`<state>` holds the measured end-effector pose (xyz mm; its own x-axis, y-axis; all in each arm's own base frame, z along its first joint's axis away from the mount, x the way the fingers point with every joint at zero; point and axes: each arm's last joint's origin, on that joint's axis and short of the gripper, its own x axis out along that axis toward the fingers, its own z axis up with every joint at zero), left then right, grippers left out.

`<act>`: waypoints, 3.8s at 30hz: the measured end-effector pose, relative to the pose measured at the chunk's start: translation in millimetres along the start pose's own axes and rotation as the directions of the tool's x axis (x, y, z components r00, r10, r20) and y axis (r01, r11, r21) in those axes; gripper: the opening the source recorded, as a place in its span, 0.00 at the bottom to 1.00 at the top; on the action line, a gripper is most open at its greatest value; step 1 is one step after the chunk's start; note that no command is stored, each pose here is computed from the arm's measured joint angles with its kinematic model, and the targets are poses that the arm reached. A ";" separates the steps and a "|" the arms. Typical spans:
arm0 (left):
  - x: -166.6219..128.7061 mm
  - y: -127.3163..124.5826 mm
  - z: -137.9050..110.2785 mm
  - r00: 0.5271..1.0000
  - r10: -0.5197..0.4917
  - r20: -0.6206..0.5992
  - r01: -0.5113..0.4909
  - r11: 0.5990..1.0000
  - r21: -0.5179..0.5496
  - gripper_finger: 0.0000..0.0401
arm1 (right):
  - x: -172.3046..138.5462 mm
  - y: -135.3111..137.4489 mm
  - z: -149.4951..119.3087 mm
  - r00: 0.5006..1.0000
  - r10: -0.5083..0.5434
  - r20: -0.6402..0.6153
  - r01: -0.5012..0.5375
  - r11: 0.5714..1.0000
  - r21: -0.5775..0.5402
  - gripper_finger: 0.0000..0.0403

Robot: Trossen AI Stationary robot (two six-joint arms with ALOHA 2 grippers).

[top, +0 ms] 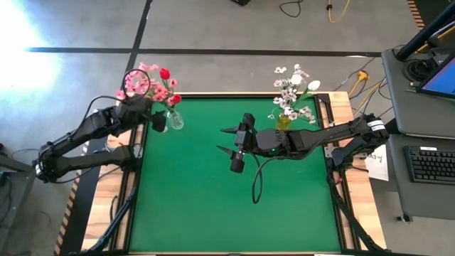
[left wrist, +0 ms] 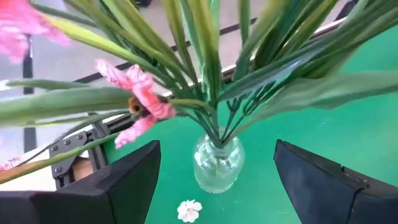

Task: Sort flowers into vase by color
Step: Return to Home Position

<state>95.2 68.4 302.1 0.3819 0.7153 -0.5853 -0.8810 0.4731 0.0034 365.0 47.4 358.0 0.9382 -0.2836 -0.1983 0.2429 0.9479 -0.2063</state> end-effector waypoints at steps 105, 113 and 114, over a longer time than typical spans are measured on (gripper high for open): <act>-35.4 -75.1 -136.5 0.570 -0.821 0.020 0.700 0.498 0.512 0.00 | -211.9 -78.5 -127.9 0.905 0.071 0.419 -0.133 0.984 0.120 0.62; -20.7 -68.3 -135.5 0.590 -0.804 0.076 0.665 0.537 0.519 0.00 | -223.2 -85.5 -121.0 0.862 0.034 0.506 -0.108 0.987 0.118 0.62; -19.8 -67.4 -135.2 0.591 -0.803 0.079 0.662 0.539 0.521 0.00 | -226.1 -87.2 -119.6 0.854 0.028 0.520 -0.104 0.988 0.117 0.62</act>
<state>109.3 -47.1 203.8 0.9552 0.0834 -0.2839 -0.0762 0.9964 0.0365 102.2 11.5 306.2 0.9359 -0.1398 0.3234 0.1712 0.9827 -0.0707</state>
